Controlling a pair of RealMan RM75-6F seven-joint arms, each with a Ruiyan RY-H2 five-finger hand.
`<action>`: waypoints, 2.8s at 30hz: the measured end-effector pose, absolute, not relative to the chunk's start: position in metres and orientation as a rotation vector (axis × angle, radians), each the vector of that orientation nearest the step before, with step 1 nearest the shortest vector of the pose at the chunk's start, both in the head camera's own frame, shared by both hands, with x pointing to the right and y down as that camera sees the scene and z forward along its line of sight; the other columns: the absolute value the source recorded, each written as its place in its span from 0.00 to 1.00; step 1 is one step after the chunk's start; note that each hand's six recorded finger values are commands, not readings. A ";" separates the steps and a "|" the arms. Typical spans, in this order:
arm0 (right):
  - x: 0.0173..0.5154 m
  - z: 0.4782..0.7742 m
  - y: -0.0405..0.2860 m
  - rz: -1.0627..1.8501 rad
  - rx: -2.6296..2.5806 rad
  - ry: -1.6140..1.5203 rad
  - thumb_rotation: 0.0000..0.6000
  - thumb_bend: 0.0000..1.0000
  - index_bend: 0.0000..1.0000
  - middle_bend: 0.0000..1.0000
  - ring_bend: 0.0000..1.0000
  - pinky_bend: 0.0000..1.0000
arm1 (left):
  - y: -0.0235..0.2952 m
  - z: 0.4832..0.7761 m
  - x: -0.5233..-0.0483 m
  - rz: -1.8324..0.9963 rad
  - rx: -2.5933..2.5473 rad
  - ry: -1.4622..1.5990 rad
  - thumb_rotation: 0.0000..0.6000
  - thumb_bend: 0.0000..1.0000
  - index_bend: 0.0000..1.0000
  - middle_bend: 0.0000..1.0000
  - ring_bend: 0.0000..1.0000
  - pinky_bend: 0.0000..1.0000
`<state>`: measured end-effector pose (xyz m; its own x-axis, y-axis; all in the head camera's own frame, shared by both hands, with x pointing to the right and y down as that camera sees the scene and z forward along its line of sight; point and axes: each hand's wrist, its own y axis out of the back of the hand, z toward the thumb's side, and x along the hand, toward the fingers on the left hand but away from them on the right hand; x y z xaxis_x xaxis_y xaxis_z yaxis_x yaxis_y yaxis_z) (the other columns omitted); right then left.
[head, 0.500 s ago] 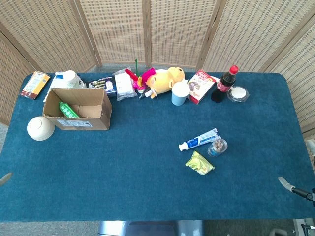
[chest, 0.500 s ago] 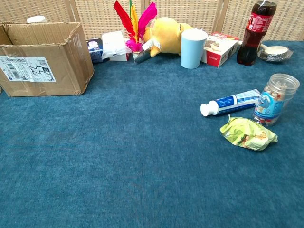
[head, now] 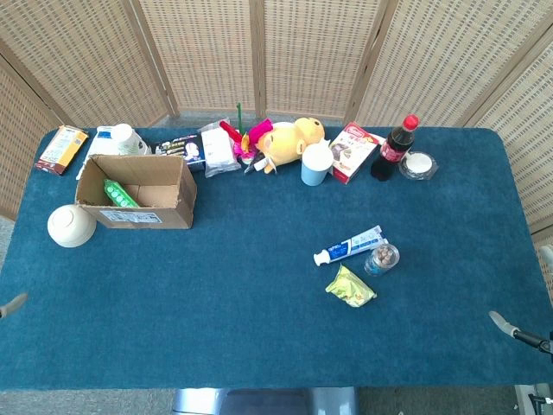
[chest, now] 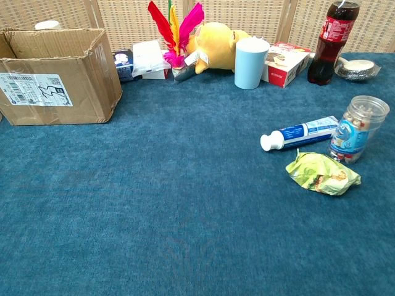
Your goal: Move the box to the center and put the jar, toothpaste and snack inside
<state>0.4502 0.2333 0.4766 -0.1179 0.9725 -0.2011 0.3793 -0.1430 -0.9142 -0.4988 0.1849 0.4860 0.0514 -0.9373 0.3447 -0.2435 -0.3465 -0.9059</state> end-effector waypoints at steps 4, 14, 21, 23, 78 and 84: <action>0.452 0.477 0.232 1.264 -1.550 -1.529 1.00 0.04 0.00 0.00 0.00 0.15 | 0.147 0.505 -0.490 -1.343 -1.702 1.128 1.00 0.09 0.00 0.00 0.00 0.00; 0.458 0.478 0.229 1.278 -1.547 -1.549 1.00 0.03 0.00 0.00 0.00 0.14 | 0.070 0.546 -0.447 -1.378 -1.608 0.833 1.00 0.07 0.00 0.00 0.00 0.01; 0.465 0.477 0.226 1.307 -1.456 -1.456 1.00 0.01 0.00 0.00 0.00 0.12 | 0.050 0.596 -0.405 -1.424 -1.558 0.647 1.00 0.07 0.00 0.00 0.00 0.02; 0.466 0.478 0.225 1.314 -1.424 -1.415 1.00 0.00 0.00 0.00 0.00 0.12 | 0.046 0.608 -0.396 -1.439 -1.547 0.620 1.00 0.07 0.00 0.00 0.00 0.02; 0.476 0.477 0.224 1.323 -1.482 -1.410 1.00 0.00 0.03 0.00 0.00 0.03 | 0.048 0.657 -0.315 -1.388 -1.301 0.380 1.00 0.45 0.72 0.71 0.69 0.91; 0.476 0.476 0.225 1.317 -1.491 -1.416 1.00 0.00 0.03 0.00 0.00 0.03 | 0.046 0.641 -0.292 -1.360 -1.348 0.442 1.00 0.44 0.72 0.71 0.69 0.91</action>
<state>0.4757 0.2245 0.4762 -0.1069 0.9723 -0.2077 0.2775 -0.1714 -0.9453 -0.2922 0.0463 0.6409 0.2666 -0.8525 0.4496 0.4257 -0.3144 -0.8485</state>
